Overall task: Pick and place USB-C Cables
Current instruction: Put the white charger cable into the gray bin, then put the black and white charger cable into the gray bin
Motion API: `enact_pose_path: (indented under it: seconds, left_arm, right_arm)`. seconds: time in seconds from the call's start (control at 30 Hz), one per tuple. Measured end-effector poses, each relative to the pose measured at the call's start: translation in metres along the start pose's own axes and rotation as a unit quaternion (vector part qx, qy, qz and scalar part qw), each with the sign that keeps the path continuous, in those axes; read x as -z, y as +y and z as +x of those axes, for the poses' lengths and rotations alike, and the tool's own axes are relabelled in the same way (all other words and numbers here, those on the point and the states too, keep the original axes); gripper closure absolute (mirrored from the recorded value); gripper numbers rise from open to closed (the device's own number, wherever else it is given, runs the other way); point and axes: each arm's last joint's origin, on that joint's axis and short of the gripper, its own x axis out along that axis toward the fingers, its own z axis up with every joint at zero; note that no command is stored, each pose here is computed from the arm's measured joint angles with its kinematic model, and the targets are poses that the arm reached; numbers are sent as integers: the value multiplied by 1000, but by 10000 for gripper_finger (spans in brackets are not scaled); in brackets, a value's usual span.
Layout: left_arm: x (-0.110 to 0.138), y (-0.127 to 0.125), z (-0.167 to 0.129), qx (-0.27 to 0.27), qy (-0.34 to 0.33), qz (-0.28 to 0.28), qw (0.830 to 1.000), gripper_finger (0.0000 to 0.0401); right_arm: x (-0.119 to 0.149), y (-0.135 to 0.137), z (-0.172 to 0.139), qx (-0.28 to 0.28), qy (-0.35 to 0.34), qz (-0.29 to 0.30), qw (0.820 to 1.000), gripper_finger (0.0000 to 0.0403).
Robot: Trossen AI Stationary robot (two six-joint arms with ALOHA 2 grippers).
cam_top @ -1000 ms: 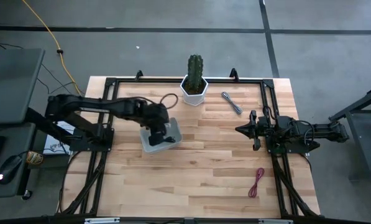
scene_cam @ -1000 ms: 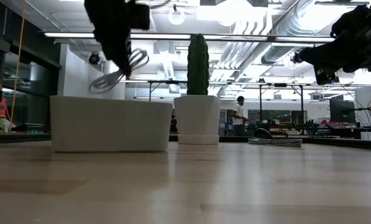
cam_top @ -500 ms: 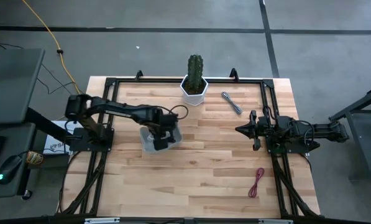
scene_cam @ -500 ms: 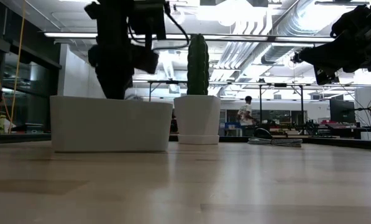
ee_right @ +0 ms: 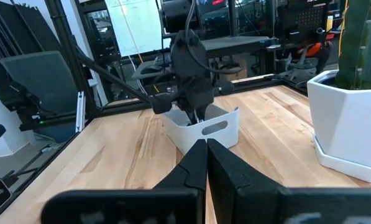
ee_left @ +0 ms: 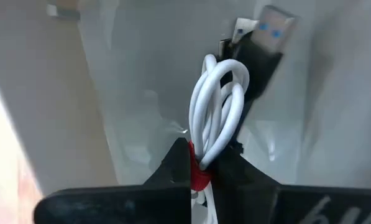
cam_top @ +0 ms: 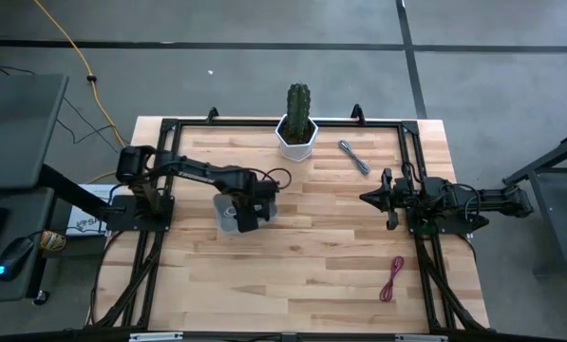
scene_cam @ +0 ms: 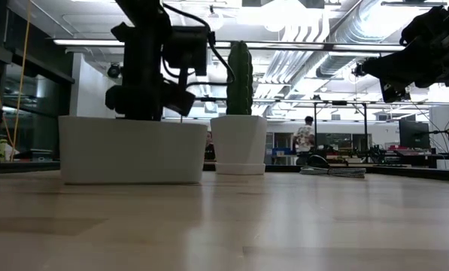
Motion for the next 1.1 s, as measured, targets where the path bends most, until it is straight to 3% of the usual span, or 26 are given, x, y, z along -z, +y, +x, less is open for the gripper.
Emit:
enact_pose_path:
  seconds: [0.37, 0.63, 1.1]
  left_arm:
    - [-2, -1, 4, 0, -2, 2, 1000, 387]
    - [-1, -2, 3, -1, -1, 20, 1000, 355]
    - [0, -6, 3, 1, 1, 27, 1000, 227]
  right_arm:
    - [0, 0, 0, 0, 0, 0, 1000, 402]
    - [0, 0, 0, 0, 0, 0, 1000, 402]
    - [0, 0, 0, 0, 0, 0, 1000, 402]
